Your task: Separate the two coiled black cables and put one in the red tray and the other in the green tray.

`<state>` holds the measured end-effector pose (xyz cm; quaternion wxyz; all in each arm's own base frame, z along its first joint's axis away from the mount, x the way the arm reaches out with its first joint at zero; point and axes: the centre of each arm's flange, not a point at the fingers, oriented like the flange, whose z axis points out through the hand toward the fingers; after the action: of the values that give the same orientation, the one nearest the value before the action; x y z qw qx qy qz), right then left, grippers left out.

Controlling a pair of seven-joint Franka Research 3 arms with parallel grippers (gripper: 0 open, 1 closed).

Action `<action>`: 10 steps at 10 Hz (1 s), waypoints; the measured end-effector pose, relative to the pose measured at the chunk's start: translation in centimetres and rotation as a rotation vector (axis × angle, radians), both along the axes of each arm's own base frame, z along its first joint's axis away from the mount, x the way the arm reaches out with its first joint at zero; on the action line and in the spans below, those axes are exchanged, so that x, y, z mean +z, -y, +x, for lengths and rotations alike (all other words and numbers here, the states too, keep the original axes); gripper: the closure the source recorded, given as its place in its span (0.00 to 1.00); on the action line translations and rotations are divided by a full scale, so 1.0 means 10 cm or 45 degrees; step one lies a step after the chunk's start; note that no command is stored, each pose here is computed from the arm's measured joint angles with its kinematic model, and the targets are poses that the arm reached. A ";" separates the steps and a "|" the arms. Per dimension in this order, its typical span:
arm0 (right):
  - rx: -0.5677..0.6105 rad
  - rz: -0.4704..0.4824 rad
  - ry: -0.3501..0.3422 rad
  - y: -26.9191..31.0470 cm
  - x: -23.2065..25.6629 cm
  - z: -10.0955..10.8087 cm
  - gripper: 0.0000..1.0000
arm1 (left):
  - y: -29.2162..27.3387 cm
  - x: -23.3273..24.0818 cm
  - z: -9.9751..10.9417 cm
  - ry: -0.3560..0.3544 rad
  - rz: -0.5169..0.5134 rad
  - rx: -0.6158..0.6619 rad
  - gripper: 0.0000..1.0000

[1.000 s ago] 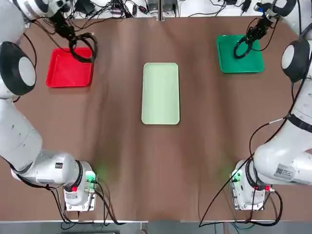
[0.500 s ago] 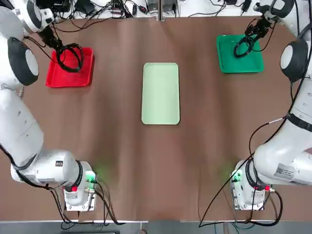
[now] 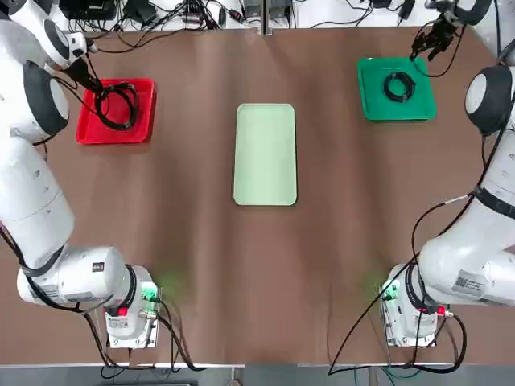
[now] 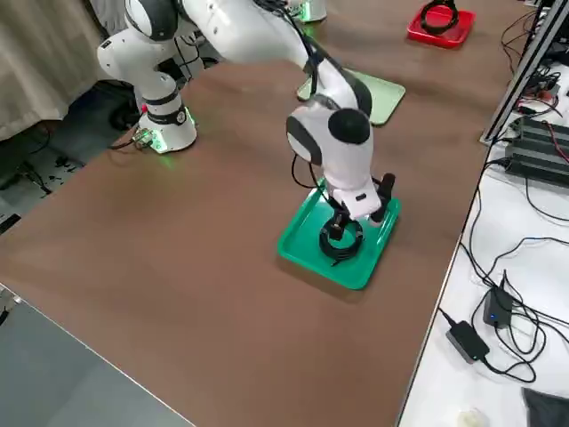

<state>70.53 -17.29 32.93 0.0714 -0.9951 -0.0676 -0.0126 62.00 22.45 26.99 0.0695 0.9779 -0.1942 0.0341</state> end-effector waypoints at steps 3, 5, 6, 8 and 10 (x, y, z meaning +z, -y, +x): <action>-0.021 -0.019 0.140 -0.08 1.31 -0.15 0.00 | -0.16 0.17 0.04 0.038 0.032 0.026 0.19; -0.107 0.005 0.144 -0.24 1.96 -0.38 0.00 | -0.17 0.50 0.13 0.084 0.062 0.108 0.00; -0.123 0.019 0.127 -0.39 2.22 -0.48 0.00 | -0.09 0.75 0.17 0.095 0.107 0.164 0.00; -0.163 0.030 0.051 -0.69 2.69 -0.73 0.00 | 0.41 1.38 0.22 0.093 0.146 0.302 0.00; -0.244 -0.058 0.060 -1.14 3.02 -0.84 0.00 | 1.10 1.94 0.13 0.035 0.159 0.401 0.00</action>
<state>62.17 -5.86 63.17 0.0454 -0.9978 0.0258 -0.0412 63.31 11.47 46.39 -0.0004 0.9981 -0.0412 0.0459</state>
